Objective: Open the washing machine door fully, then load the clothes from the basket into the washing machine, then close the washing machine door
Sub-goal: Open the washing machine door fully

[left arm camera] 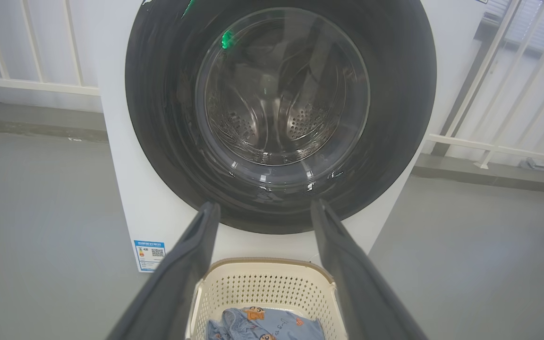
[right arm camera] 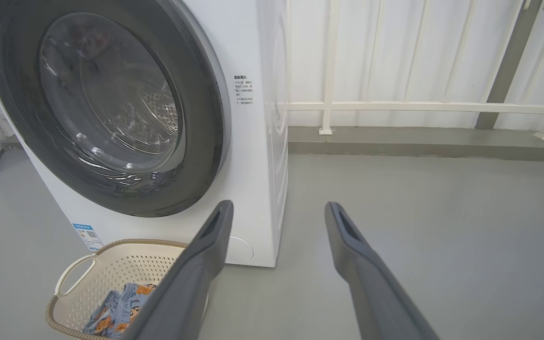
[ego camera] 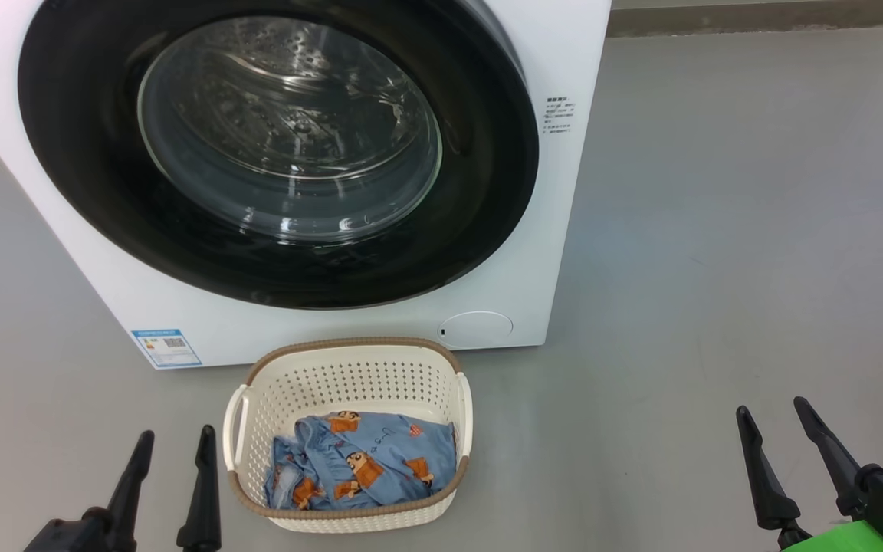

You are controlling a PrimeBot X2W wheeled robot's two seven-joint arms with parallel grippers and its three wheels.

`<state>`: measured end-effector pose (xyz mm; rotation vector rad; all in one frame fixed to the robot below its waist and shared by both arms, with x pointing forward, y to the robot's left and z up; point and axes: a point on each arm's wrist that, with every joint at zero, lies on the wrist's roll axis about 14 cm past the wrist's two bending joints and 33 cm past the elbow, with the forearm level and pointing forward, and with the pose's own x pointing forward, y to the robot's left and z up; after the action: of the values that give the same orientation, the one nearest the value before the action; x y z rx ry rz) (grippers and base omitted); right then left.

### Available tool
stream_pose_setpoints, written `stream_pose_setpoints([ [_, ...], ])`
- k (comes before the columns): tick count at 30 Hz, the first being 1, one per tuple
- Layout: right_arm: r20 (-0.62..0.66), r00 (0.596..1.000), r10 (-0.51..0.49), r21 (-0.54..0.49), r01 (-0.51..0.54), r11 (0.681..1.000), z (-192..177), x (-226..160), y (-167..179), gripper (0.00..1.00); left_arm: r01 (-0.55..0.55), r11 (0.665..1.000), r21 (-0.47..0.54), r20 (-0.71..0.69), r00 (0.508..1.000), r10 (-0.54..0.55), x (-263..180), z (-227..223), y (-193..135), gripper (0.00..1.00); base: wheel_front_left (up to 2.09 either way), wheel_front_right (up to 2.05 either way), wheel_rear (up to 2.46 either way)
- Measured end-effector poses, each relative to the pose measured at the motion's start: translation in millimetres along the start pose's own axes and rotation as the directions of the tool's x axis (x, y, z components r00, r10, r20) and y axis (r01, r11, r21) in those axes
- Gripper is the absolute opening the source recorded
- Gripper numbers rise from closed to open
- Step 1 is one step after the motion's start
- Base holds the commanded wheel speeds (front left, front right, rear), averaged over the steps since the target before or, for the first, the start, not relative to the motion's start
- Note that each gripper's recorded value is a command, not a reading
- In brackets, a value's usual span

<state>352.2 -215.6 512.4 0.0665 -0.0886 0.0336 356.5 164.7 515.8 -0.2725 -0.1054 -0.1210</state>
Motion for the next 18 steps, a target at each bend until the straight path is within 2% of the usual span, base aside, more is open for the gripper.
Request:
stream_pose_setpoints([
  [18,0.006,1.000,-0.021,0.010,0.021,1.000,1.0,-0.9,-3.4,1.00,-0.014,1.000,0.005,0.007,1.000,0.014,1.7,2.4,5.4,1.00,0.00,0.00,0.00],
])
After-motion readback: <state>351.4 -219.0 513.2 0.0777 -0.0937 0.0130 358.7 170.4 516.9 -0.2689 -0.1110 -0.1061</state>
